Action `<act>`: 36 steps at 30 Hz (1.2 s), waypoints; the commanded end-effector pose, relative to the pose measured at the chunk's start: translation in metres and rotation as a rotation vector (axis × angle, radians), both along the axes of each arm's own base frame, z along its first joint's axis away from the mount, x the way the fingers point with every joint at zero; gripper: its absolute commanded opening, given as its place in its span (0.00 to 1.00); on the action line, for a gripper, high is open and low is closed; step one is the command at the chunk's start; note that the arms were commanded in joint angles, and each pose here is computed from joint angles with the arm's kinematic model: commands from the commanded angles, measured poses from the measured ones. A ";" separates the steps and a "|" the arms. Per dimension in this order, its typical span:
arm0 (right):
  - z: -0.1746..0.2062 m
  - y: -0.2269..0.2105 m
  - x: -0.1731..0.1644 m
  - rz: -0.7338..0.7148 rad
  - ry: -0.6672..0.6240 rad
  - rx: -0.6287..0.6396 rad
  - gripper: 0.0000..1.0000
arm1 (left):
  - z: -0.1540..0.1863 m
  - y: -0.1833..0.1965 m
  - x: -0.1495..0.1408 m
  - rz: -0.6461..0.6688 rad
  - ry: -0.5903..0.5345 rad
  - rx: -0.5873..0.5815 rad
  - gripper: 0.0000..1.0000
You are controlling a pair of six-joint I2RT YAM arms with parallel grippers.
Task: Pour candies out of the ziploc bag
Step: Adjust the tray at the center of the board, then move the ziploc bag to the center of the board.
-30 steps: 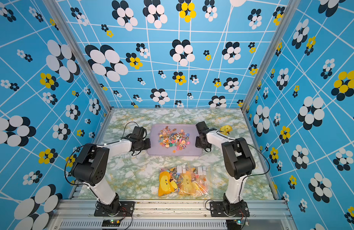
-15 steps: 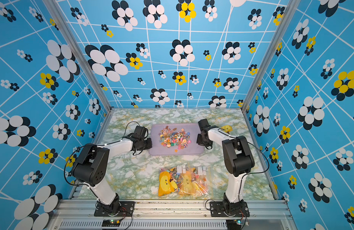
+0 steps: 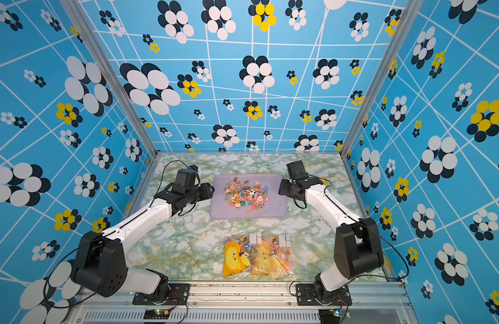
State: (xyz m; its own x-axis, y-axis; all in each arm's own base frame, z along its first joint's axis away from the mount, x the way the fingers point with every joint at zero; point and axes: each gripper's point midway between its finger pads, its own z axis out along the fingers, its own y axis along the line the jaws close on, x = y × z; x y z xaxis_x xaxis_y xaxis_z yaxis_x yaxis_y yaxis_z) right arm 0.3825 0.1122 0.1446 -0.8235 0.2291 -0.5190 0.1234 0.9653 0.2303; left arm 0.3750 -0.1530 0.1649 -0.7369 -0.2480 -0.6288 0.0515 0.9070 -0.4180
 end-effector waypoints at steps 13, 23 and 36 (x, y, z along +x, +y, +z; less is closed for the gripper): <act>-0.030 0.041 -0.114 0.242 0.108 0.132 0.69 | -0.044 -0.041 -0.118 -0.151 0.136 -0.124 0.60; -0.056 0.034 -0.152 0.235 0.165 0.123 0.70 | -0.080 -0.058 -0.157 -0.193 0.221 -0.167 0.61; -0.071 0.039 -0.173 0.232 0.204 0.200 0.67 | -0.101 -0.068 -0.175 -0.225 0.271 -0.206 0.62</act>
State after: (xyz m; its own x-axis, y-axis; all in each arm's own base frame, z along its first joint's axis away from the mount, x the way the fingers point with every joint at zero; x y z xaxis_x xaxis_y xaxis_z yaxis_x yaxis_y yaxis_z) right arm 0.2189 0.1442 0.0765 -0.9392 0.0946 -0.3300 -0.0352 0.9296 0.3669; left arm 0.2008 -0.2123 0.0618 -0.9157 -0.1669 -0.3656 0.0884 0.8038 -0.5882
